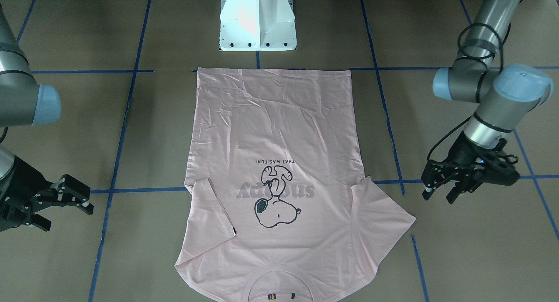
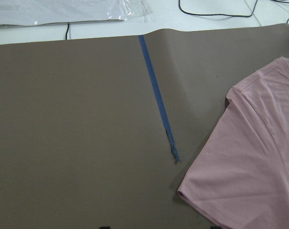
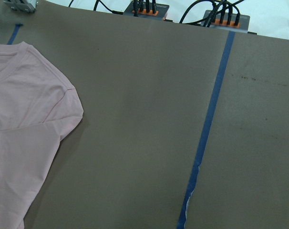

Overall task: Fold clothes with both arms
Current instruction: 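Move the left gripper to the sleeve nearest it and grasp it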

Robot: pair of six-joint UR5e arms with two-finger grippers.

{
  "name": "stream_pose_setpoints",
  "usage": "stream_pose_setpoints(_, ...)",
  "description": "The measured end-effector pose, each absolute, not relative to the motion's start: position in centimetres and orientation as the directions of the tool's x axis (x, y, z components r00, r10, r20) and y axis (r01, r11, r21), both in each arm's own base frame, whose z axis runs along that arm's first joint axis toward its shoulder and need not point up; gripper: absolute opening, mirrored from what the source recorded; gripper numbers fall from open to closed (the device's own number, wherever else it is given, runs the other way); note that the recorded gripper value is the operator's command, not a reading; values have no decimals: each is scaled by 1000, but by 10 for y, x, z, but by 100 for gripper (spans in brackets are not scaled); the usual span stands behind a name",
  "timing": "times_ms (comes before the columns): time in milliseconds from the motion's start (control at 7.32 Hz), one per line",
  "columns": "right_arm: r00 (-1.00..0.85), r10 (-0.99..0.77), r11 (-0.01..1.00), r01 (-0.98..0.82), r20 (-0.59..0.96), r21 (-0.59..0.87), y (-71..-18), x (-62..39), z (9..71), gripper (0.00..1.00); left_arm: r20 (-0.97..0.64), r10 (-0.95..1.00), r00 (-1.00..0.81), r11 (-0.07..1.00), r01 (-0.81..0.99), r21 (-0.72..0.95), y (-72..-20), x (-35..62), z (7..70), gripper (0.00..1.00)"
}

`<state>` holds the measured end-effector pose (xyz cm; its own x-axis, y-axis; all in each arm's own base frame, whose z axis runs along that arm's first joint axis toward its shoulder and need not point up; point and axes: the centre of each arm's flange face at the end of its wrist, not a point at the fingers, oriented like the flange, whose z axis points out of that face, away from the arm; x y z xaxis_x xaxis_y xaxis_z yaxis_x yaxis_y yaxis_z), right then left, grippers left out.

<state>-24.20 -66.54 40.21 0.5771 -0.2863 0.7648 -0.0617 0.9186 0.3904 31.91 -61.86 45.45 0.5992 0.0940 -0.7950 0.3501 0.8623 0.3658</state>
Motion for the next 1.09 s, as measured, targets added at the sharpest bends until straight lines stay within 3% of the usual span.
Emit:
stream_pose_setpoints(273, 577, -284, 919, -65, 766, 390, -664, -241, 405, 100, -769, 47, 637, 848, 382, 368, -633, 367, 461, 52)
stream_pose_setpoints(957, 581, -280, 920, -66, 765, 387, -665, -240, 408, 100, -753, 11, 658, 852, 388, 352, -636, 383, 478, 52)
stream_pose_setpoints(1093, 581, -279, 920, -66, 764, 386, -664, -240, 408, 100, -752, 14, 659, 854, 383, 351, -635, 386, 479, 47)
